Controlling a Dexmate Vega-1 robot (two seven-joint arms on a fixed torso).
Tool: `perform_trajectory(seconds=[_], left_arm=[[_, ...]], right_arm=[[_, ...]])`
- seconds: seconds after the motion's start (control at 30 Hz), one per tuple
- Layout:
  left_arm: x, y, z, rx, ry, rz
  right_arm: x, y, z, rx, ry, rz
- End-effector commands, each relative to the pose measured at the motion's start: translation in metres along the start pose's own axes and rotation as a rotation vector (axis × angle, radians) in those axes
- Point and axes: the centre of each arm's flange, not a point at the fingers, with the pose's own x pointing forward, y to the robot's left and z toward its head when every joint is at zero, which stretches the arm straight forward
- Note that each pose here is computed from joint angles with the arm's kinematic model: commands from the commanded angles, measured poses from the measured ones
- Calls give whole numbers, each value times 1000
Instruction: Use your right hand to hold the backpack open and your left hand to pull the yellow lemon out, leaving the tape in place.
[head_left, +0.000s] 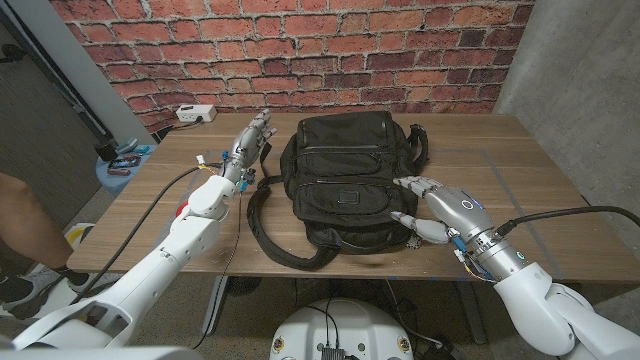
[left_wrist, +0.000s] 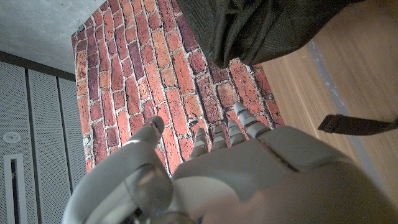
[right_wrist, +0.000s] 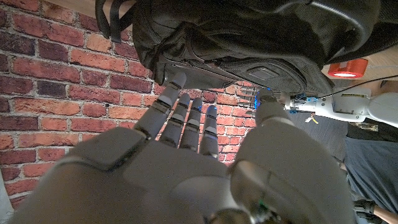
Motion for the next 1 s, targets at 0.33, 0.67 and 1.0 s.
perform_trajectory(seconds=[0.33, 0.67, 1.0], left_arm=[[6, -3, 4, 17, 0, -25], [9, -9, 6, 24, -2, -39], [11, -9, 7, 33, -1, -42]], right_arm=[[-19, 20, 4, -180, -82, -175], [-24, 28, 1, -239, -95, -247], [-24, 35, -4, -280, -118, -291]])
